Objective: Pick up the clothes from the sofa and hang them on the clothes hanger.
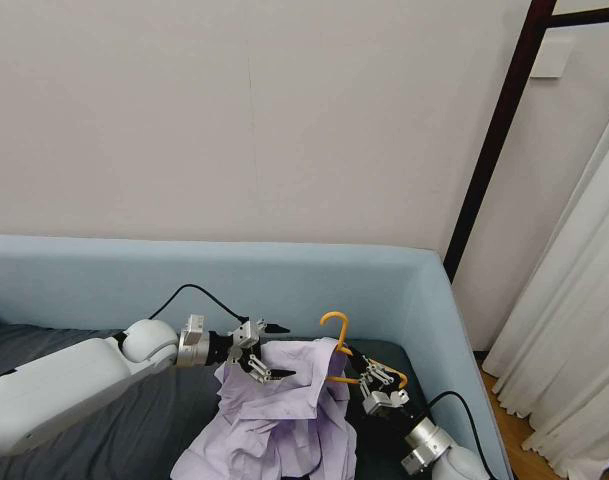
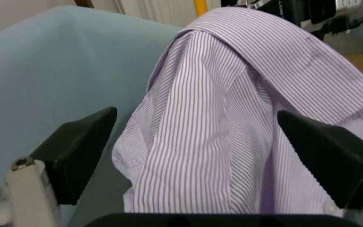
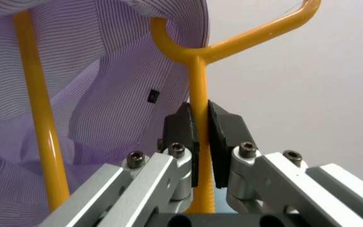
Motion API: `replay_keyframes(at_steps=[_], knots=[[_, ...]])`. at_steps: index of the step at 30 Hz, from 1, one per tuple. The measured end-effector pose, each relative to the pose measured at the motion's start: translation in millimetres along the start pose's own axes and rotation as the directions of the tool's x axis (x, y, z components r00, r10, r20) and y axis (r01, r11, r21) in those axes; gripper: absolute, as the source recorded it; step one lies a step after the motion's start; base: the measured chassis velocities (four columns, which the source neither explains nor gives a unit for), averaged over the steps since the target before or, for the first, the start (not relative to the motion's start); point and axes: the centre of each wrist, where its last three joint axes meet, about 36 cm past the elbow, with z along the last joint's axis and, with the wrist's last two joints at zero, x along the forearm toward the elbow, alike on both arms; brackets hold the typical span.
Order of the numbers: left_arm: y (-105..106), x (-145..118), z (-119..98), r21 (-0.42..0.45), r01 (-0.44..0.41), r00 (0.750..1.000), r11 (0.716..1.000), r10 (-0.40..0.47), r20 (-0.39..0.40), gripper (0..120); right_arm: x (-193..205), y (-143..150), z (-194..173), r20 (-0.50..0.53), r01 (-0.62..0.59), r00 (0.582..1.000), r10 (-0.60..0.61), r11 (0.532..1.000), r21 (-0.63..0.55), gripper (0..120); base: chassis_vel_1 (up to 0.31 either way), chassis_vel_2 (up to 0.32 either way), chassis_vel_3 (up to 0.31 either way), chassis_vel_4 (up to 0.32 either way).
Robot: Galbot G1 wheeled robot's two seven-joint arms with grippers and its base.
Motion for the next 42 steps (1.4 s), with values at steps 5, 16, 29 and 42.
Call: replay_keyframes(at_steps=[5,16,29,42], knots=[[7,-9,0,-0.004,-0.003,1.0,1.0,0.003,-0.005,95,-2,0,0,0.002,-0.001,1.0,0.001,1.0,0.0,5,0.0,0.0,0.0,0.0],[11,-8,10,0.002,-0.063,0.998,0.998,0.063,-0.026,55,-8,2,3,0.027,0.004,1.0,-0.004,1.0,0.014,5,0.0,0.0,0.0,0.0],[11,-22,12,0.001,-0.14,0.988,0.99,0.14,-0.059,8,-14,-1,11,0.103,0.018,0.994,-0.027,0.996,0.088,5,0.0,0.0,0.0,0.0],[10,-12,14,-0.005,-0.104,0.994,0.995,0.104,-0.033,5,-15,1,7,0.097,0.005,0.995,-0.011,0.998,0.06,5,0.0,0.0,0.0,0.0]])
